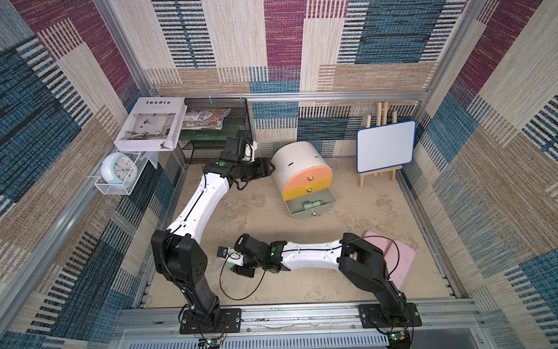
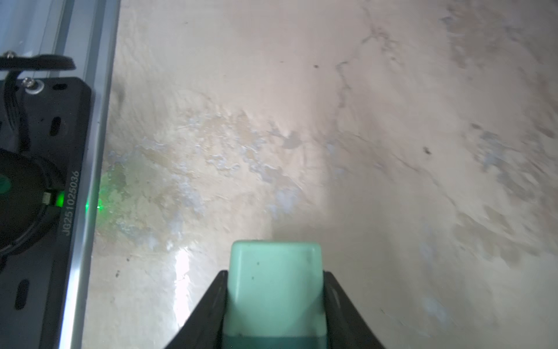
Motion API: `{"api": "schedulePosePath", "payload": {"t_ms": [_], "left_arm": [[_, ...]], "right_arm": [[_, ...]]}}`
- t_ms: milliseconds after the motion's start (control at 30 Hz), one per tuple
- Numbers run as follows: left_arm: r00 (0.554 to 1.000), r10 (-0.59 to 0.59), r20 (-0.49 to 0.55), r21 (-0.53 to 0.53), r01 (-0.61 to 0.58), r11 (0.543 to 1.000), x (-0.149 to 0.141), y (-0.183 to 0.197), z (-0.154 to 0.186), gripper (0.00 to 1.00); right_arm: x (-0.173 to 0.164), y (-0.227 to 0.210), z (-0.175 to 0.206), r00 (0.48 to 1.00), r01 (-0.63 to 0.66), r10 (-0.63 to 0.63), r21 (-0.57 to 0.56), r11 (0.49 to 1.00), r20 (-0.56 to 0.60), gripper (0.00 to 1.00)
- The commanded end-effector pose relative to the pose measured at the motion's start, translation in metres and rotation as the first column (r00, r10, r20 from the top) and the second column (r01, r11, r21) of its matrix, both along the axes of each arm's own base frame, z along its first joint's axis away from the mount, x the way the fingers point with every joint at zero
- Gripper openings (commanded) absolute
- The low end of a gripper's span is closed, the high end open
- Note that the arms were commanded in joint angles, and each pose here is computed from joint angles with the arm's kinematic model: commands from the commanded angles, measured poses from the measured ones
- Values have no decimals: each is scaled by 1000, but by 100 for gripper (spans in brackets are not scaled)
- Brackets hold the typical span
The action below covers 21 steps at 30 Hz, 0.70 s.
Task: Place the plugs into the drawer by color
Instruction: Pick up the plug from the center of the board, then place the plug in the drawer.
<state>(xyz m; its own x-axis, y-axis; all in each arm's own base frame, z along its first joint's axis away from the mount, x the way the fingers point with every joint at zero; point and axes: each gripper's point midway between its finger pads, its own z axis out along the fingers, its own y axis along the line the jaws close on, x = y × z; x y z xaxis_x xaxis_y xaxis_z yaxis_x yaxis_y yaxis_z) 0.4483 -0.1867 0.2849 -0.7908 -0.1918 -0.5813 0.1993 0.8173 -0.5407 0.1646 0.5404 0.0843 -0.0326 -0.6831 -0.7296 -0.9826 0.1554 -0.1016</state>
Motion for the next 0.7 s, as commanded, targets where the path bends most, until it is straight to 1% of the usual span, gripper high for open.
{"api": "schedulePosePath", "payload": {"t_ms": [0, 133, 200, 300, 367, 467, 667], "left_arm": [[1000, -8, 17, -5, 8, 1000, 3, -1, 6, 76], [1000, -9, 19, -12, 10, 1000, 4, -3, 9, 76], [1000, -8, 25, -25, 9, 1000, 4, -4, 11, 75], [999, -10, 31, -37, 11, 999, 5, -7, 13, 75], [999, -12, 30, -38, 13, 999, 7, -10, 13, 75], [999, -24, 22, -39, 25, 999, 9, -17, 9, 75], [999, -53, -3, -25, 53, 998, 20, -32, 3, 75]], "right_arm": [[25, -19, 26, 992, 125, -122, 75, 989, -42, 36], [73, -85, 39, 948, 318, -315, 61, 946, -48, 37], [97, -123, 49, 917, 398, -396, 61, 915, -38, 37], [127, -167, 65, 862, 506, -507, 79, 859, 1, 37], [143, -187, 73, 830, 554, -557, 93, 827, 13, 38], [165, -205, 77, 798, 600, -603, 102, 793, -2, 37], [195, -220, 75, 753, 658, -656, 110, 745, -57, 38]]}}
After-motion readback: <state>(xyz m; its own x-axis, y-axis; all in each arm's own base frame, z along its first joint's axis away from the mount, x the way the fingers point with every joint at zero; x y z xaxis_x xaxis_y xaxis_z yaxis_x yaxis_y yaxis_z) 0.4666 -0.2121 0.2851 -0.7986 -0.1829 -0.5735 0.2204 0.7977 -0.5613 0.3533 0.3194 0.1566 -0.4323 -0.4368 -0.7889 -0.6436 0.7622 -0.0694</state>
